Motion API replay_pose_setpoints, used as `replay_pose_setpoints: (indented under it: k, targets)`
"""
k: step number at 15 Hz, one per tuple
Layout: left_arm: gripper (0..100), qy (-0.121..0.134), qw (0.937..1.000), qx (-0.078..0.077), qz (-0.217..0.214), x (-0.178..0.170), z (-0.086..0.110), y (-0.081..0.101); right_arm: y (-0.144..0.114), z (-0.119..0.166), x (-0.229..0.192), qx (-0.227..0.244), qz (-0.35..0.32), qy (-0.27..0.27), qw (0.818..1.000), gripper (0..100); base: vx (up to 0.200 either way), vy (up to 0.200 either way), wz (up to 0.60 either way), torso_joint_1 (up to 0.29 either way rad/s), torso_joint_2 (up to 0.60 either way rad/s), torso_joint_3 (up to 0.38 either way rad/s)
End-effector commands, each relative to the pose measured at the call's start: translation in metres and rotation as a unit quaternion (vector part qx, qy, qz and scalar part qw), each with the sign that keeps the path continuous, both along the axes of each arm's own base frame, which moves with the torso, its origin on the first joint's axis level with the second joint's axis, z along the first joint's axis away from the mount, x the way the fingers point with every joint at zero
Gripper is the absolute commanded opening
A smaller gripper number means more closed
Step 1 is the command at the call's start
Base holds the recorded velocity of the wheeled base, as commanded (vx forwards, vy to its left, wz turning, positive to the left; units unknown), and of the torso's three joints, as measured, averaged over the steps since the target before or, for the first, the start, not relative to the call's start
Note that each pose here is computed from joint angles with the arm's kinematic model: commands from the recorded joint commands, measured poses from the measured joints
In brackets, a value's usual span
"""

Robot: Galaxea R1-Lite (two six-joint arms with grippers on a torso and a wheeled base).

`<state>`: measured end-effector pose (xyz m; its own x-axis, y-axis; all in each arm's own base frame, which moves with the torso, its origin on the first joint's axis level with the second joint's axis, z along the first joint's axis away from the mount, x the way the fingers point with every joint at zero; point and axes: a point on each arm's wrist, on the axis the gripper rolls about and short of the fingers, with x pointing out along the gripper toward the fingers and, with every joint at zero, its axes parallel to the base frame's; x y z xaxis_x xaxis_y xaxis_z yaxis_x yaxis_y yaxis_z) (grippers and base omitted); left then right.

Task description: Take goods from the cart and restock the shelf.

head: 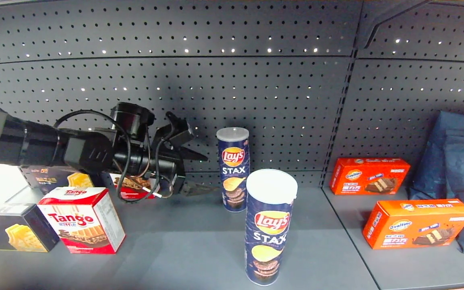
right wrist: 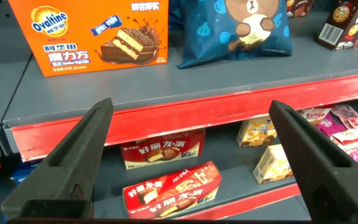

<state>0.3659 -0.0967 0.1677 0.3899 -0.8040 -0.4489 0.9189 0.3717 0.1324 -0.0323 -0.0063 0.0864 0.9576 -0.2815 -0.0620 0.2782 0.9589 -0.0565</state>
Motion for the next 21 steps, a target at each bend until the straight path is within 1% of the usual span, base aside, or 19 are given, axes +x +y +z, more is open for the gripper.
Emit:
replay_pose_setpoints:
  k: [1,2,3,4,5,6,7,8,9,10,11,12,13,14,17,19,21]
  targets:
    - [100,-0.018,0.9994,0.016,0.026,-0.024,0.017,0.006,0.000,0.000,0.000,0.000,0.000,0.001,1.000,100,0.000,0.000,0.00,0.000,0.00,0.000]
    - [100,-0.026,0.9969,0.043,0.060,-0.027,0.019,0.007,0.000,0.000,0.000,0.000,0.000,0.001,1.000,100,0.000,0.000,0.00,0.000,0.00,0.000]
    - [100,-0.034,0.9901,0.082,0.109,-0.032,0.020,0.006,0.000,0.000,0.000,-0.001,0.000,0.001,1.000,100,0.000,0.000,0.00,0.000,0.00,0.000]
    - [100,-0.039,0.9862,0.098,0.127,-0.034,0.021,0.003,0.000,0.000,0.000,-0.001,0.000,0.001,1.000,100,0.000,0.000,0.00,0.000,0.00,0.000]
    - [100,-0.039,0.9848,0.104,0.134,-0.034,0.021,0.002,0.000,0.000,0.000,-0.001,0.000,0.001,1.000,100,0.000,0.000,0.00,0.000,0.00,0.000]
    - [100,-0.062,0.9769,0.117,0.168,-0.031,0.021,0.003,0.000,0.000,0.000,-0.001,0.000,0.001,1.000,100,0.000,0.000,0.00,0.000,0.00,0.000]
    - [100,-0.081,0.9720,0.120,0.185,-0.028,0.022,0.002,0.000,0.000,0.000,-0.001,0.000,0.001,1.000,100,0.000,0.000,0.00,0.000,0.00,0.000]
    - [100,-0.100,0.9682,0.123,0.194,-0.025,0.019,-0.008,0.000,0.000,0.000,-0.001,0.002,0.001,1.000,100,0.000,0.000,0.00,0.000,0.00,0.000]
    - [100,-0.097,0.9676,0.120,0.200,-0.024,0.015,-0.014,0.000,0.000,0.000,-0.001,0.001,0.001,1.000,100,0.000,0.000,0.00,0.000,0.00,0.000]
    - [100,-0.088,0.9680,0.115,0.205,-0.023,0.010,-0.021,0.000,0.000,0.000,-0.002,0.001,0.001,1.000,100,0.000,0.000,0.00,0.000,0.00,0.000]
    - [100,-0.082,0.9667,0.111,0.215,-0.022,0.007,-0.027,0.000,0.000,0.000,-0.002,0.000,0.001,1.000,100,0.000,0.000,0.00,0.000,0.00,0.000]
    - [100,-0.080,0.9642,0.106,0.230,-0.023,0.007,-0.032,0.000,0.000,0.000,-0.002,0.000,0.001,1.000,100,0.000,0.000,0.00,0.000,0.00,0.000]
    - [100,-0.080,0.9609,0.106,0.243,-0.023,0.007,-0.034,0.000,0.000,0.000,-0.002,0.000,0.001,1.000,100,0.000,0.000,0.00,0.000,0.00,0.000]
    - [100,-0.080,0.9593,0.108,0.249,-0.024,0.008,-0.036,0.000,0.000,0.000,-0.001,0.001,0.001,1.000,100,0.000,0.000,0.00,0.000,0.00,0.000]
    - [100,-0.082,0.9579,0.111,0.252,-0.024,0.008,-0.038,0.000,0.000,0.000,-0.001,0.001,0.001,1.000,100,0.000,0.000,0.00,0.000,0.00,0.000]
    - [100,-0.084,0.9568,0.114,0.254,-0.023,0.007,-0.043,0.000,0.000,0.000,-0.001,0.000,0.001,1.000,100,0.000,0.000,0.00,0.000,0.00,0.000]
    - [100,-0.096,0.9493,0.123,0.273,-0.023,0.006,-0.047,0.000,0.000,0.000,-0.001,0.000,0.001,1.000,100,0.000,0.000,0.00,0.000,0.00,0.000]
